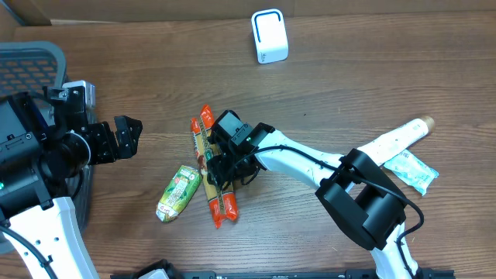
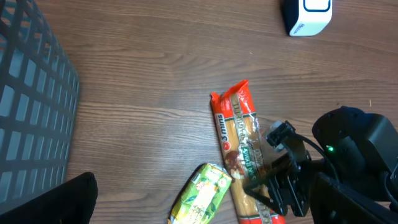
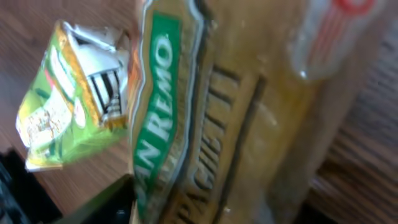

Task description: Scan the item barcode

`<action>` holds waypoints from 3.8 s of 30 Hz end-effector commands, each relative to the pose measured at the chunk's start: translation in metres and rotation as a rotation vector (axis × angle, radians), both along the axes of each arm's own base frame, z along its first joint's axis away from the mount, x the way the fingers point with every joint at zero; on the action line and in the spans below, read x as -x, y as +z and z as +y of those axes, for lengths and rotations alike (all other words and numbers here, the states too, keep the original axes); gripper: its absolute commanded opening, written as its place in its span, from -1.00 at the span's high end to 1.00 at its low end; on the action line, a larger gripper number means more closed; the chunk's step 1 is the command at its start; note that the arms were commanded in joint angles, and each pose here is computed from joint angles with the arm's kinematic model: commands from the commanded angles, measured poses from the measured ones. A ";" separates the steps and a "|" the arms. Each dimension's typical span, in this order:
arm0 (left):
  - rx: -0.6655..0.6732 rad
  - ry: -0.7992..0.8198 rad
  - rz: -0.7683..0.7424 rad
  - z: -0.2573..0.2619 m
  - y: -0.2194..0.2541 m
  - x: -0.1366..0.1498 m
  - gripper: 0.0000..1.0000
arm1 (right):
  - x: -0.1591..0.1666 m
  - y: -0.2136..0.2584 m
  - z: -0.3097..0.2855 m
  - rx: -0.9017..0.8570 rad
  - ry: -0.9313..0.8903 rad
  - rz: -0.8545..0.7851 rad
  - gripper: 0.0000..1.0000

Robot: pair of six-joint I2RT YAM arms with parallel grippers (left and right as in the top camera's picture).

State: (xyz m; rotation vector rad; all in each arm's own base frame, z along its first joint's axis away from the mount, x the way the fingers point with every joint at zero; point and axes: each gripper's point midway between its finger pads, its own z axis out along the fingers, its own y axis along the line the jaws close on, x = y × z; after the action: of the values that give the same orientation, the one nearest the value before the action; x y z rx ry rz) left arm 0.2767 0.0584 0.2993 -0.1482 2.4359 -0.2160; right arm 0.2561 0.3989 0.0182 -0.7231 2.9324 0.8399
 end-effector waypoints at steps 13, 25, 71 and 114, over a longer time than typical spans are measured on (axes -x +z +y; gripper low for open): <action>-0.003 -0.022 -0.014 -0.001 0.002 -0.001 -0.99 | -0.003 -0.011 -0.019 0.054 -0.019 0.006 0.92; -0.003 -0.022 -0.014 -0.001 0.002 -0.001 -0.99 | -0.064 0.110 -0.154 0.422 -0.296 -0.429 0.93; -0.003 -0.022 -0.014 -0.001 0.002 -0.001 -0.99 | -0.039 0.093 -0.198 0.152 -0.235 -0.036 -0.54; -0.003 -0.022 -0.014 -0.001 0.002 -0.001 -0.99 | -0.047 0.005 -0.177 0.000 -0.204 -0.106 -0.54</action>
State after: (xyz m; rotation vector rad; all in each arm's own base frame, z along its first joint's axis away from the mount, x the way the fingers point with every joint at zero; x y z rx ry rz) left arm 0.2767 0.0584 0.2993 -0.1482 2.4359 -0.2160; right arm 0.3042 0.2205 0.0227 -0.4365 2.8535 0.7483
